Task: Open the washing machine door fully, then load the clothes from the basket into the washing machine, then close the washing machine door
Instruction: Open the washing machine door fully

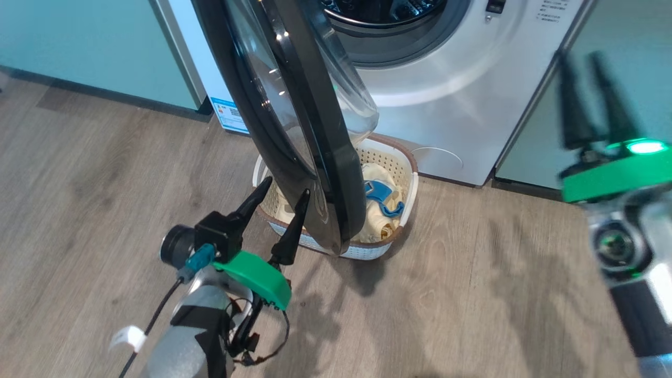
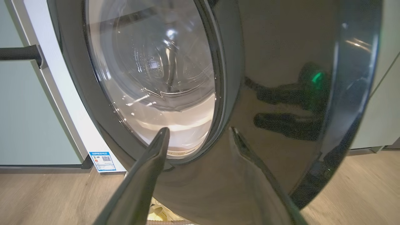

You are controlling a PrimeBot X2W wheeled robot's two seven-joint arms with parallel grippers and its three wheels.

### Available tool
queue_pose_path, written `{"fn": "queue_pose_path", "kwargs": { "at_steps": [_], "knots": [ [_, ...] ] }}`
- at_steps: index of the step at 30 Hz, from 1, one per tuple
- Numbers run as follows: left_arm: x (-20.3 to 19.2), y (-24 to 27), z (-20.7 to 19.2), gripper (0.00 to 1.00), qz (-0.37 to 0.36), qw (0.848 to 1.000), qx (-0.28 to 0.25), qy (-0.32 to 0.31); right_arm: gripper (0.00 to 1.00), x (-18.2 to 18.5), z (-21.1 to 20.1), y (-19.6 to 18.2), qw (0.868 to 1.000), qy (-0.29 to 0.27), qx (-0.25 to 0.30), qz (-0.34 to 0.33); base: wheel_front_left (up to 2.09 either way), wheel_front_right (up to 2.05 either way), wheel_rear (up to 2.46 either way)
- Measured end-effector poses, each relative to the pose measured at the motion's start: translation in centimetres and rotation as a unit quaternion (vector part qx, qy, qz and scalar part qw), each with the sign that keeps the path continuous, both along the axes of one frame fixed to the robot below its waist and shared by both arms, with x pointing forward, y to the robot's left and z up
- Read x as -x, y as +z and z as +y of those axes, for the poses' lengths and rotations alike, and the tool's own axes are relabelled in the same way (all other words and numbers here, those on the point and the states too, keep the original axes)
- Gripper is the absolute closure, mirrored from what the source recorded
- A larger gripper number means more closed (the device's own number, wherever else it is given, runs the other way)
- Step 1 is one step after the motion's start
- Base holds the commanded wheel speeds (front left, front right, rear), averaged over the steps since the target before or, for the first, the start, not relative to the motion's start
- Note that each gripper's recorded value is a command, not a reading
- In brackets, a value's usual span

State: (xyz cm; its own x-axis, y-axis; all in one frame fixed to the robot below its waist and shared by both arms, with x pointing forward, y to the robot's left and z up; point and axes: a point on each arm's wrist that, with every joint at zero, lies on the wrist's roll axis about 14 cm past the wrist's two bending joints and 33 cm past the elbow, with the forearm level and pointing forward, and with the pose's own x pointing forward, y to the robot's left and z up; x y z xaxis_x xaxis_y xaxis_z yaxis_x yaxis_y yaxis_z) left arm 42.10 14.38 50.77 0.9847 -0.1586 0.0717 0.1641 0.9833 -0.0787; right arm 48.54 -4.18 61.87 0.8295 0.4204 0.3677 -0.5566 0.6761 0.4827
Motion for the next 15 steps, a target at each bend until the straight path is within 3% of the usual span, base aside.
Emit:
{"fn": "queue_pose_path", "kwargs": {
  "at_steps": [6, 15],
  "knots": [
    [-0.1, 0.3, 0.3, 0.0, -0.004, 1.0, -0.001, 0.005, 0.0, 1.1, -3.6, 0.7, 0.992, -0.085, 0.073, -0.062, 0.0, 0.0, 0.0],
    [0.5, -0.3, 0.7, 0.0, 0.003, 1.0, 0.003, 0.012, 0.0, 5.7, -9.1, -5.8, 0.971, -0.181, 0.156, 0.002, 0.0, 0.0, 0.0]
  ]
}}
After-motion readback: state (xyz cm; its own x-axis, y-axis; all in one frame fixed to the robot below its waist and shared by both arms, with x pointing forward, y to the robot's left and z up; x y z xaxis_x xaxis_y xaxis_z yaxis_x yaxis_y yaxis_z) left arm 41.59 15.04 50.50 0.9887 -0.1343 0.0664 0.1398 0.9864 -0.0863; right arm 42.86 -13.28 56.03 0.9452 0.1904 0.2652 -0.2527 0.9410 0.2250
